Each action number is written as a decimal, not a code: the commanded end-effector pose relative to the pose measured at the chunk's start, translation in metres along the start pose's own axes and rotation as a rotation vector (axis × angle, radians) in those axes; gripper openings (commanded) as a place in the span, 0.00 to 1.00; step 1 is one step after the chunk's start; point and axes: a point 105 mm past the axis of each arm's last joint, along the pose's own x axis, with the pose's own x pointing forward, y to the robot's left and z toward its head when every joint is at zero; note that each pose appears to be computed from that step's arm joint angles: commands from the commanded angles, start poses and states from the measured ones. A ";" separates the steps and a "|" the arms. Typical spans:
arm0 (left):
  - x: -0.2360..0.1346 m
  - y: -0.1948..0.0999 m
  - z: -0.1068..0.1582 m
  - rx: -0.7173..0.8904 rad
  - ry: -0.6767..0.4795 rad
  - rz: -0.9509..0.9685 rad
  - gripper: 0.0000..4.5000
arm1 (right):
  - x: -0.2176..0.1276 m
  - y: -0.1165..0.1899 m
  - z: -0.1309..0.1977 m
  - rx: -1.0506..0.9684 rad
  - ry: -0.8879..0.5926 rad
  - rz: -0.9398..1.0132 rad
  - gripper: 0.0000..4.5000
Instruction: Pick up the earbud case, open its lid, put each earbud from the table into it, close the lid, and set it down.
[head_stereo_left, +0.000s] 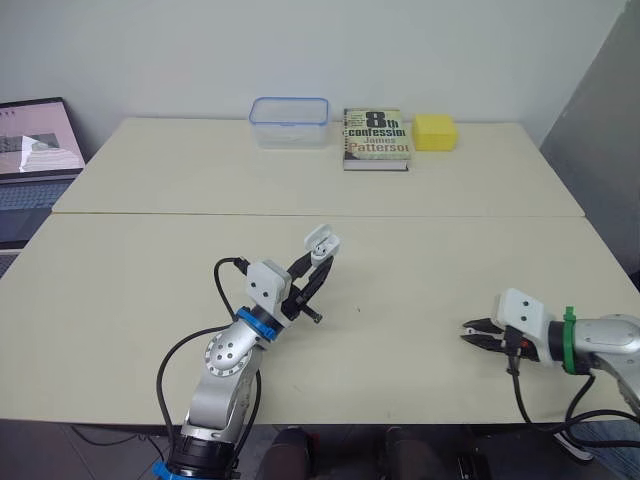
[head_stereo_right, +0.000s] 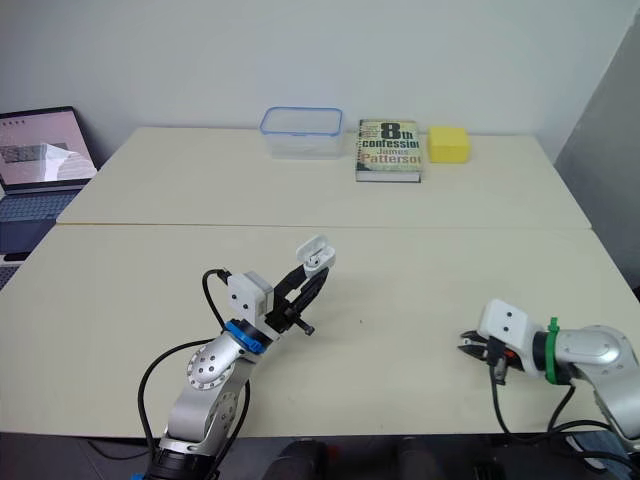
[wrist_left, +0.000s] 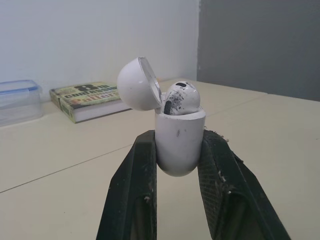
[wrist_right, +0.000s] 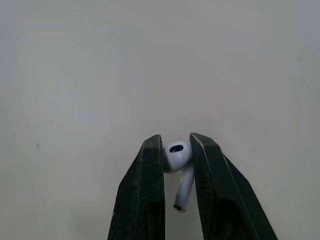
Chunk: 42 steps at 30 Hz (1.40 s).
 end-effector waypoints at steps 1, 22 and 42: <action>0.003 -0.004 0.016 0.020 -0.055 -0.015 0.17 | 0.000 0.005 -0.005 -0.051 0.016 0.063 0.09; -0.001 -0.003 0.014 0.028 -0.041 -0.012 0.17 | -0.009 -0.008 0.005 -0.066 -0.035 0.136 0.83; 0.001 -0.008 0.009 0.017 -0.030 -0.028 0.17 | -0.009 -0.009 0.014 -0.081 0.323 0.046 0.83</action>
